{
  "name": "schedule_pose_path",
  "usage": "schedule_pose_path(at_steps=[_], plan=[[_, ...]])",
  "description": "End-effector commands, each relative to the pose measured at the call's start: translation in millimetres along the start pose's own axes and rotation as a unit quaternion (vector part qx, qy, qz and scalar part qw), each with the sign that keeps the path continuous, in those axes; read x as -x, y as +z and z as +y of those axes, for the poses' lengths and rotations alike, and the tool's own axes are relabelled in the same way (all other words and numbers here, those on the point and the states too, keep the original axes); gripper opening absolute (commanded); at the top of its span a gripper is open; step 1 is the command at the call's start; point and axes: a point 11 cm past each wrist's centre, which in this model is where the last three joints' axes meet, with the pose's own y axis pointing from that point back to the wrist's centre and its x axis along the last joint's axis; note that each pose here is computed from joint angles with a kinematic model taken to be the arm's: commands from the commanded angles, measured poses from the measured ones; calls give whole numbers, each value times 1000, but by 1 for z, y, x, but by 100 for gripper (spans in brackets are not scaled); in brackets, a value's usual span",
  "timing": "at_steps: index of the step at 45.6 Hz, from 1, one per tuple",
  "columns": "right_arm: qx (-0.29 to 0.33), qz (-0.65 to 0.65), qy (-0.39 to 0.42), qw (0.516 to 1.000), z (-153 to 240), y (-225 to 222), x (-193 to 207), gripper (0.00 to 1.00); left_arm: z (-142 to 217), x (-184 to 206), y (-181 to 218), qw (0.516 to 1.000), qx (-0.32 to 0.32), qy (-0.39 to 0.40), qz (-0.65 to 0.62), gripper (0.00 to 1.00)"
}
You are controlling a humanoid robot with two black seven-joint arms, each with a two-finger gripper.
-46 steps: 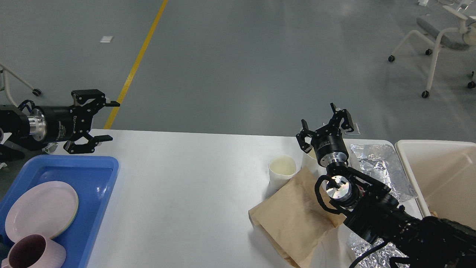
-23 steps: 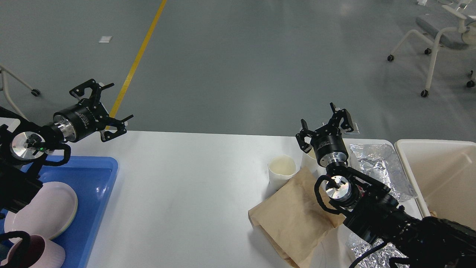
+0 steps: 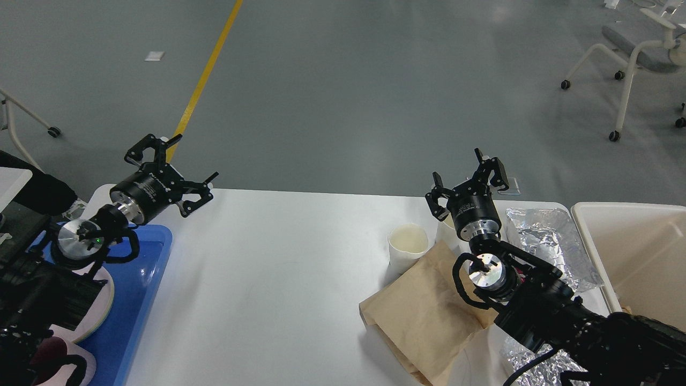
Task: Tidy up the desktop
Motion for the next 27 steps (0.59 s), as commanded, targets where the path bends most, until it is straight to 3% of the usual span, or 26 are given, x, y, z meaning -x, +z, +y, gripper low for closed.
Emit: schedule_pose_path(at_steps=[1, 14, 27], plan=[[0, 0, 0, 1000, 0, 0, 0, 100, 1, -11, -51, 999, 11, -3, 46, 100], [-1, 1, 1, 1000, 0, -1, 0, 100, 11, -16, -44, 987, 149, -21, 52, 100], [-1, 1, 1, 1000, 0, -1, 0, 100, 19, -21, -46, 986, 159, -26, 42, 100]])
